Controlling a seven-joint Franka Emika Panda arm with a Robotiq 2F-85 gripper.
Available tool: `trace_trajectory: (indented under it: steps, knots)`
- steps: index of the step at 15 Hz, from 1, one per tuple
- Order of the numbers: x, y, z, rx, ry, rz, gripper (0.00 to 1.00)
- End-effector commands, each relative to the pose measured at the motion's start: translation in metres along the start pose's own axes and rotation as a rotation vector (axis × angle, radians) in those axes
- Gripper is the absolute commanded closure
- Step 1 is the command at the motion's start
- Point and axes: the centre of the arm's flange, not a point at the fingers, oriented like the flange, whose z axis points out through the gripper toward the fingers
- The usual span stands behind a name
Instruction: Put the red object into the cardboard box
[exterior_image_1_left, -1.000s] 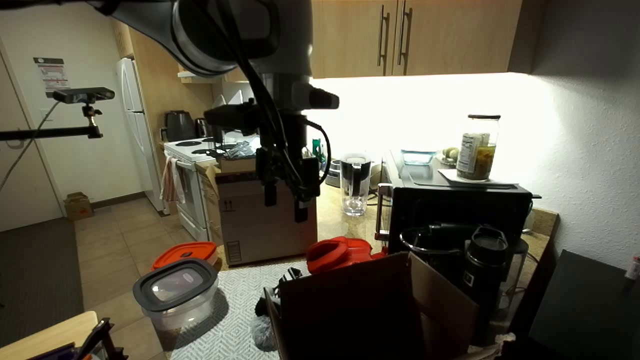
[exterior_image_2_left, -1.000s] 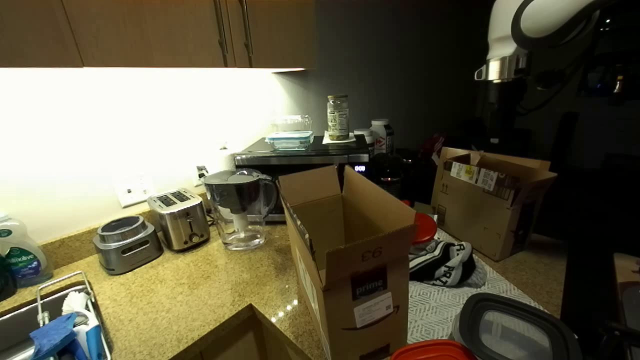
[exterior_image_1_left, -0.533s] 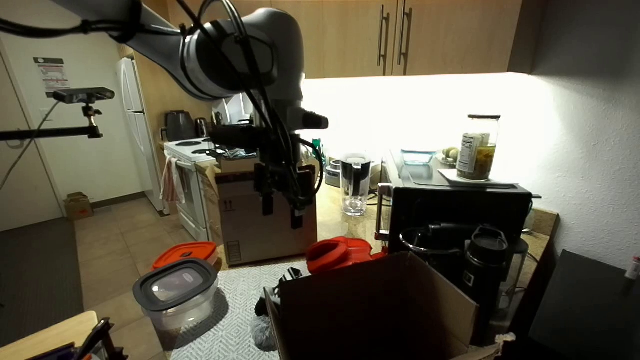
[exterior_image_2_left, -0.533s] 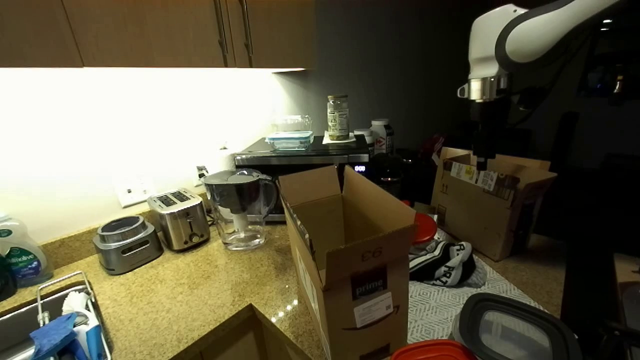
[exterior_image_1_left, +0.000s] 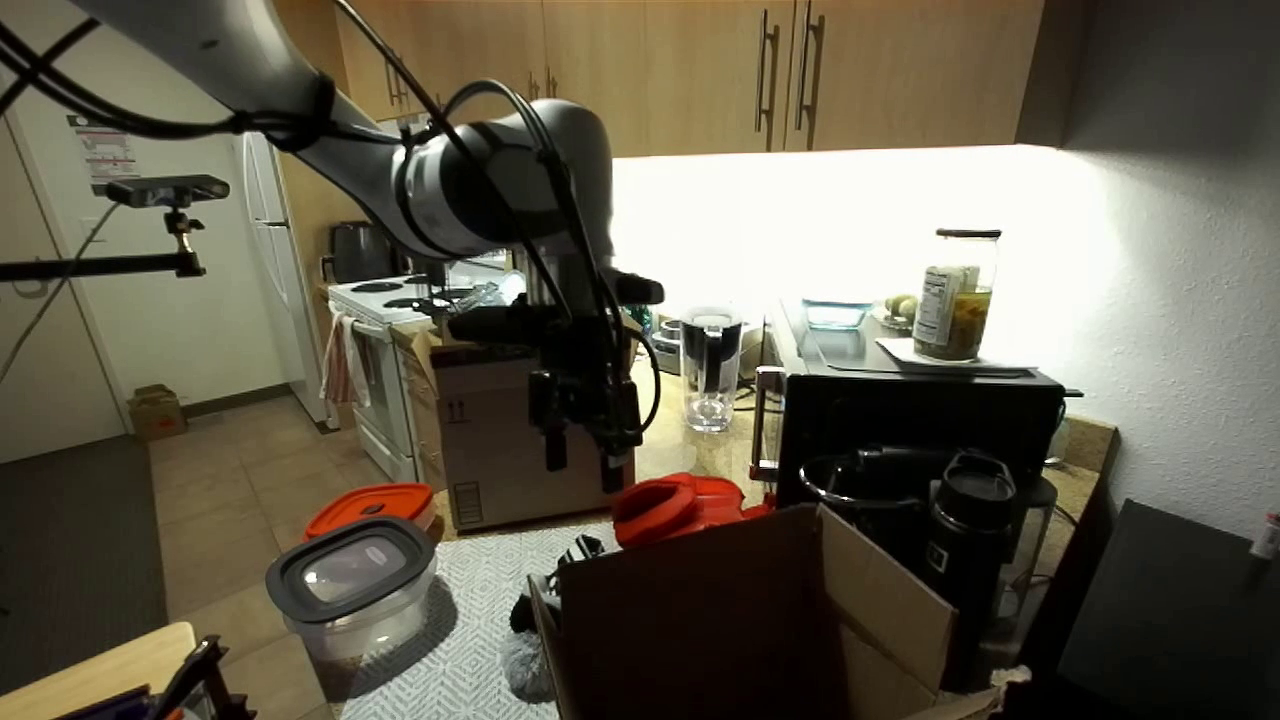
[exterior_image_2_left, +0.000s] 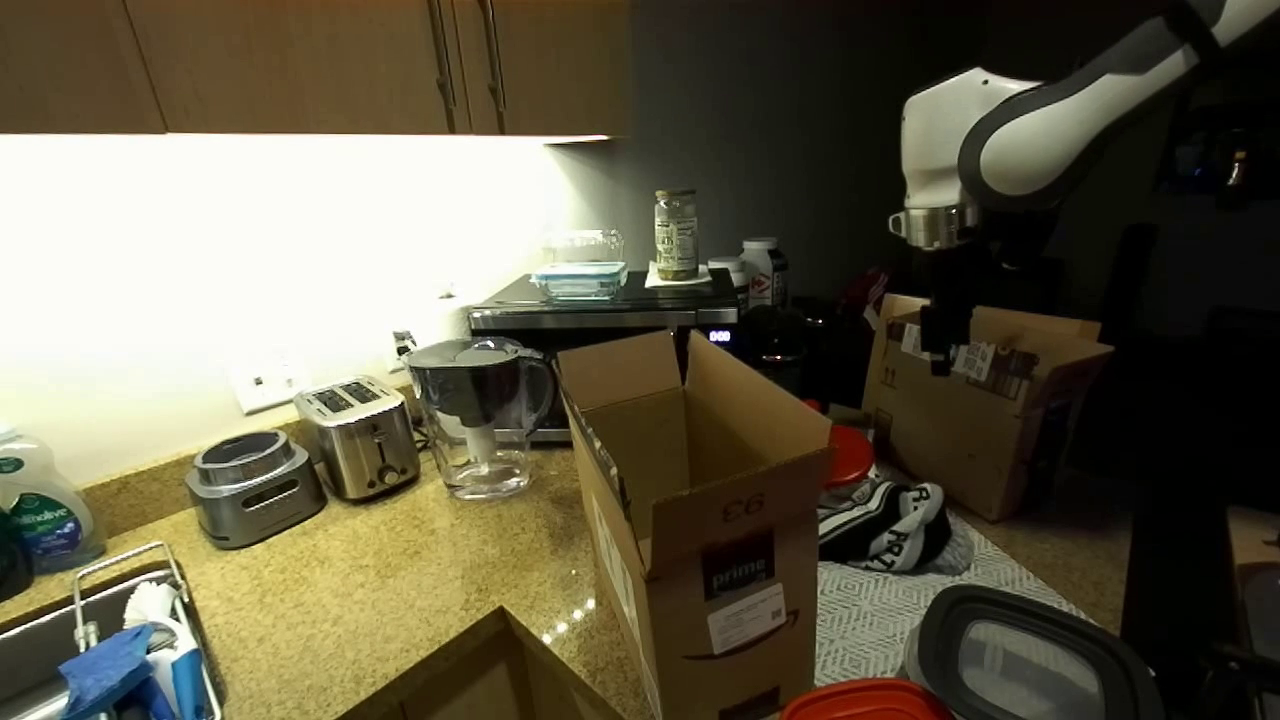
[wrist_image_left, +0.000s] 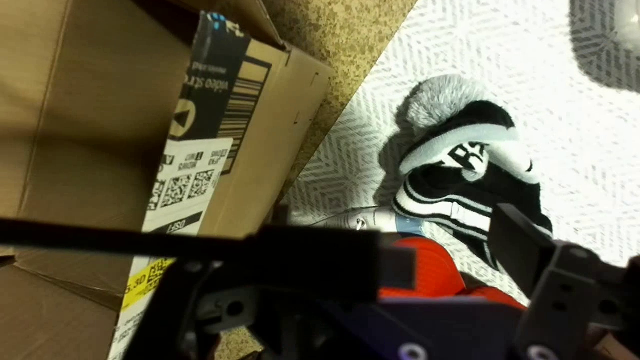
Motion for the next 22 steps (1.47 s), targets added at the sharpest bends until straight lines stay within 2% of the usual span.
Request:
trace_trajectory:
  steps: [1,9,16,22]
  knots:
    - [0.016,-0.006,0.016,-0.059,0.009,0.012,0.00]
    - [0.037,-0.018,0.043,-0.138,0.028,0.006,0.00]
    - [0.054,-0.047,0.069,-0.119,0.040,-0.022,0.00]
    - [0.078,-0.064,0.065,-0.107,0.086,-0.009,0.00]
